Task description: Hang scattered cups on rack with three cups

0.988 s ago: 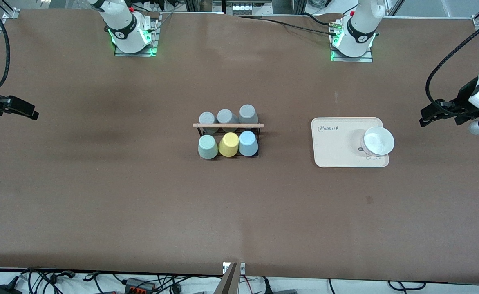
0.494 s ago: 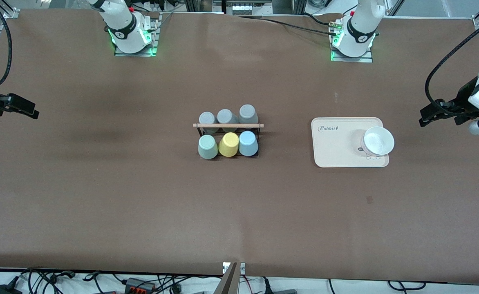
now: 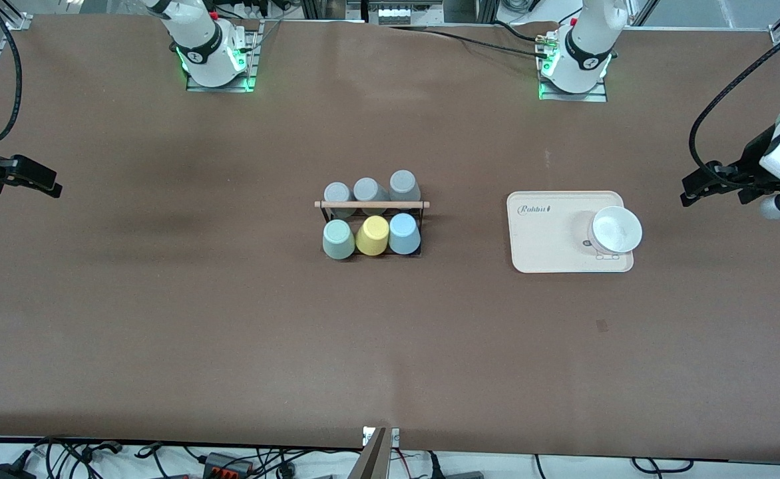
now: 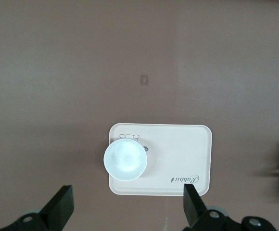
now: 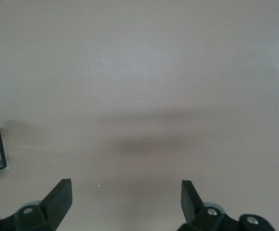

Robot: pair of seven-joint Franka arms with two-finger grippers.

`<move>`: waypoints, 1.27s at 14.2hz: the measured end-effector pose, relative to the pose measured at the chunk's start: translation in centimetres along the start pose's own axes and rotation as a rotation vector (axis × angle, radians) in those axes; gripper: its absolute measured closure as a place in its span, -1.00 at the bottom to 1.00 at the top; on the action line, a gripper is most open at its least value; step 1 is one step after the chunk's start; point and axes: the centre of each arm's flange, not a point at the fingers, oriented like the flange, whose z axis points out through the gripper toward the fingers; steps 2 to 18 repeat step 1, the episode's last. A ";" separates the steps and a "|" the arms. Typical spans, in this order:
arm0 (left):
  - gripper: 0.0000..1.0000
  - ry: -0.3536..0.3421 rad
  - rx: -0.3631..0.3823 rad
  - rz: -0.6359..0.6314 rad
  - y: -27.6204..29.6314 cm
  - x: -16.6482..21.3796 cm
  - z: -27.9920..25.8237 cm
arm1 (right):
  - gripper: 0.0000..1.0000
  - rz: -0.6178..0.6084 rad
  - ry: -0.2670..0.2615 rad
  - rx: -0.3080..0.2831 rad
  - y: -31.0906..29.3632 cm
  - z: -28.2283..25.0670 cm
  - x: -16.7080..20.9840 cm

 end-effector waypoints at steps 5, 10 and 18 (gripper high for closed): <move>-1.00 0.000 0.000 0.000 0.0 0.0 0.0 | -1.00 0.000 -0.001 0.000 0.0 0.0 0.0; -1.00 0.000 0.000 0.000 0.0 0.0 0.0 | -1.00 0.000 -0.001 0.000 0.0 0.0 0.0; -1.00 0.000 0.000 0.000 0.0 0.0 0.0 | -1.00 0.000 -0.001 0.000 0.0 0.0 0.0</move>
